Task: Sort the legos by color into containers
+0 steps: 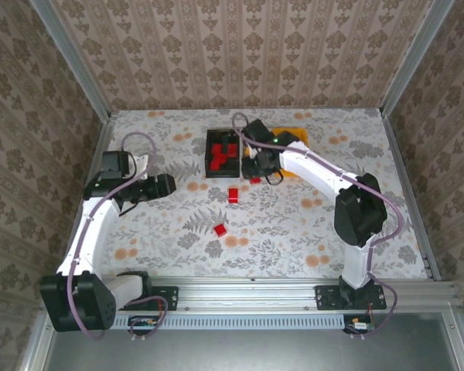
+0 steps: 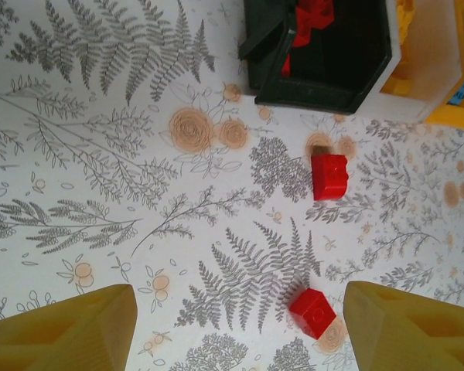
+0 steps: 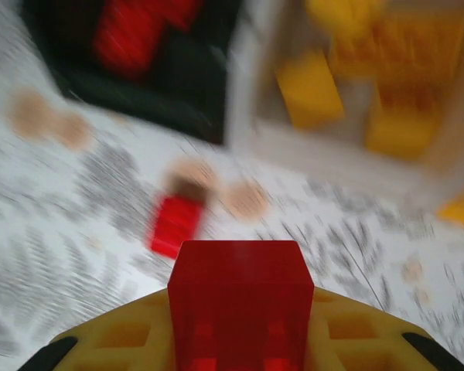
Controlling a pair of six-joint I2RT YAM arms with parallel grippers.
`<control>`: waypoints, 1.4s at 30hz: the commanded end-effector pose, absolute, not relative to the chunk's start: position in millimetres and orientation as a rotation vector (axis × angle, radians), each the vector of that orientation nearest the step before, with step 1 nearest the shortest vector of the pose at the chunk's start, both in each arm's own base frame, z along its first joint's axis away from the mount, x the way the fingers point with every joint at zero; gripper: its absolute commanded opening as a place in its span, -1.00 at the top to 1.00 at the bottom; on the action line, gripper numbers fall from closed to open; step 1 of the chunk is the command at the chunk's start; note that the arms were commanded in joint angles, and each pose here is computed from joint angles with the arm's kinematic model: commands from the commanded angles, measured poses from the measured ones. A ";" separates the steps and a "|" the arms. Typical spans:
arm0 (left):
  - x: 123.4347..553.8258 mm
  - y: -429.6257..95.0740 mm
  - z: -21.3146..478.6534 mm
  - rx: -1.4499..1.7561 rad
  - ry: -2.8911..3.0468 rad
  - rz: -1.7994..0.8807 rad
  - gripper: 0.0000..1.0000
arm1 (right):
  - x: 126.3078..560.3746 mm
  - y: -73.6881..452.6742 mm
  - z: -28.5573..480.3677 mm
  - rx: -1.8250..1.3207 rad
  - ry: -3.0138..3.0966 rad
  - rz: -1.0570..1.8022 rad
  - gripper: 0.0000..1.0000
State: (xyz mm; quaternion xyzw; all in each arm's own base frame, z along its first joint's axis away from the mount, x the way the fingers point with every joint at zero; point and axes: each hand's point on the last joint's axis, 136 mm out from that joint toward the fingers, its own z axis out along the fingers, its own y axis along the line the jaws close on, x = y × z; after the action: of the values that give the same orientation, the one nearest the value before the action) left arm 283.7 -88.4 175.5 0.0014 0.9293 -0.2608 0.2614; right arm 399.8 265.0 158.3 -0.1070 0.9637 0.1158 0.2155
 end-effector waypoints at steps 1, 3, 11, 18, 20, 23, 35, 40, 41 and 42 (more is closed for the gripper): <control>280.9 -86.3 170.1 0.050 2.503 -0.679 -0.45 | 421.6 289.2 167.5 -0.276 2.675 0.401 0.41; 280.5 -86.1 167.7 0.053 2.517 -0.675 -0.45 | 445.1 301.6 171.1 -0.272 2.641 0.399 0.41; 280.9 -87.5 160.9 0.059 2.535 -0.678 -0.46 | 508.5 334.1 155.1 -0.245 2.559 0.390 0.41; 280.6 -87.1 159.0 0.060 2.542 -0.672 -0.47 | 528.1 340.0 116.2 -0.198 2.567 0.380 0.36; 281.0 -87.7 158.8 0.060 2.542 -0.676 -0.47 | 526.7 342.6 109.3 -0.198 2.583 0.396 0.20; 281.4 -88.3 156.8 0.059 2.550 -0.682 -0.47 | 524.2 345.2 108.0 -0.209 2.587 0.400 -0.10; 281.0 -87.6 158.0 0.060 2.546 -0.677 -0.47 | 521.2 343.5 116.7 -0.230 2.583 0.397 -0.33; 281.1 -87.6 158.3 0.063 2.545 -0.675 -0.47 | 520.6 347.7 126.5 -0.218 2.569 0.441 -0.33; 281.3 -87.3 158.0 0.061 2.546 -0.674 -0.47 | 520.7 348.9 129.7 -0.215 2.563 0.453 -0.33; 281.4 -87.2 158.4 0.062 2.544 -0.673 -0.48 | 520.5 349.1 133.2 -0.211 2.558 0.459 -0.33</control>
State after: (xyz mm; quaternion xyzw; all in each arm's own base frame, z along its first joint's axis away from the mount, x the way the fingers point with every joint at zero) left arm 281.9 -87.0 160.4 0.0110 0.9352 -0.2513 0.2491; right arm 521.7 347.4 105.3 -0.0826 0.9525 0.1502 0.2519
